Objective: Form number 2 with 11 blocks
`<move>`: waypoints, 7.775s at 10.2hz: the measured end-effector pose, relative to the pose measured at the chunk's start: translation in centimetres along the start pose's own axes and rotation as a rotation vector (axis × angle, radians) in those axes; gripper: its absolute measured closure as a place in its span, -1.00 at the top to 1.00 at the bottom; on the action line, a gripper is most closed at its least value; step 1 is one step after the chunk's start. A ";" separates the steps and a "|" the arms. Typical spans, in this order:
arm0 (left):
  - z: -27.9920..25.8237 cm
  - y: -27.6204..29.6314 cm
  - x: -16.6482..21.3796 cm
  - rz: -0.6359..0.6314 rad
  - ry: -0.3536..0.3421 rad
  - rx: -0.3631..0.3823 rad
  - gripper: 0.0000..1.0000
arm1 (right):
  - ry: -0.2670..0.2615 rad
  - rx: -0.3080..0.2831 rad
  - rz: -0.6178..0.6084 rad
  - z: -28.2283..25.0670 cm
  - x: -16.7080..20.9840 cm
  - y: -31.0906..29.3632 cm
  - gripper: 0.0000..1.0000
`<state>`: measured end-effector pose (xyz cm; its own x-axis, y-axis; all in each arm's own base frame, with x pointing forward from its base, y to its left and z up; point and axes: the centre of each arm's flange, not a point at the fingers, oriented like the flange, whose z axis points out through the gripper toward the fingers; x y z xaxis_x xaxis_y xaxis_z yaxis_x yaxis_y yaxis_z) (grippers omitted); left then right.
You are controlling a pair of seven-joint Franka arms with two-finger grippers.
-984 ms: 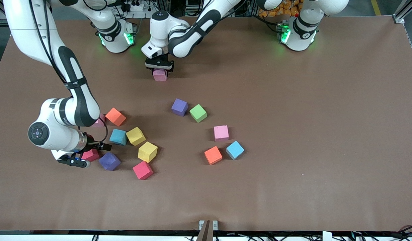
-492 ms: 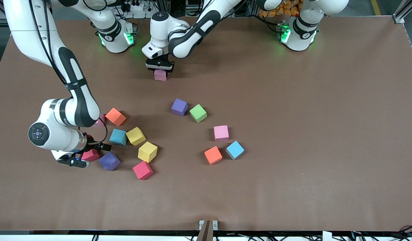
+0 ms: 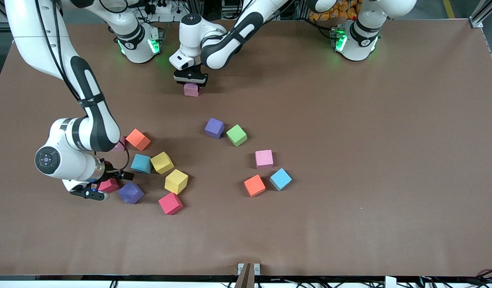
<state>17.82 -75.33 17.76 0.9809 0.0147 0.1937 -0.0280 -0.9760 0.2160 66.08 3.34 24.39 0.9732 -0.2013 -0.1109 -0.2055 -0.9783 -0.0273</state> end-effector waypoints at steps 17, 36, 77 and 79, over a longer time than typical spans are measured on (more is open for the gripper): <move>-5.6 -9.9 0.9 0.050 -0.069 0.124 0.20 | -0.111 -0.037 0.023 5.5 -4.1 -3.5 1.00; -3.4 -12.4 -1.2 0.009 -0.079 0.140 0.85 | -0.034 0.000 0.052 3.7 -4.6 -3.6 0.17; -5.5 -33.9 40.8 0.234 -0.155 0.059 0.88 | -0.049 -0.123 -1.162 2.4 -48.1 -41.9 0.06; -4.9 -34.1 41.4 0.166 -0.156 0.051 0.81 | -0.053 -0.180 -1.399 3.6 -48.0 -40.9 0.06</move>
<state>58.48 -40.39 23.11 0.9816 -0.1774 0.0711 -0.1861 -0.9719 0.1442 27.38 53.19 27.27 0.3528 0.9260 -0.1345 0.9333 -0.3585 -0.0196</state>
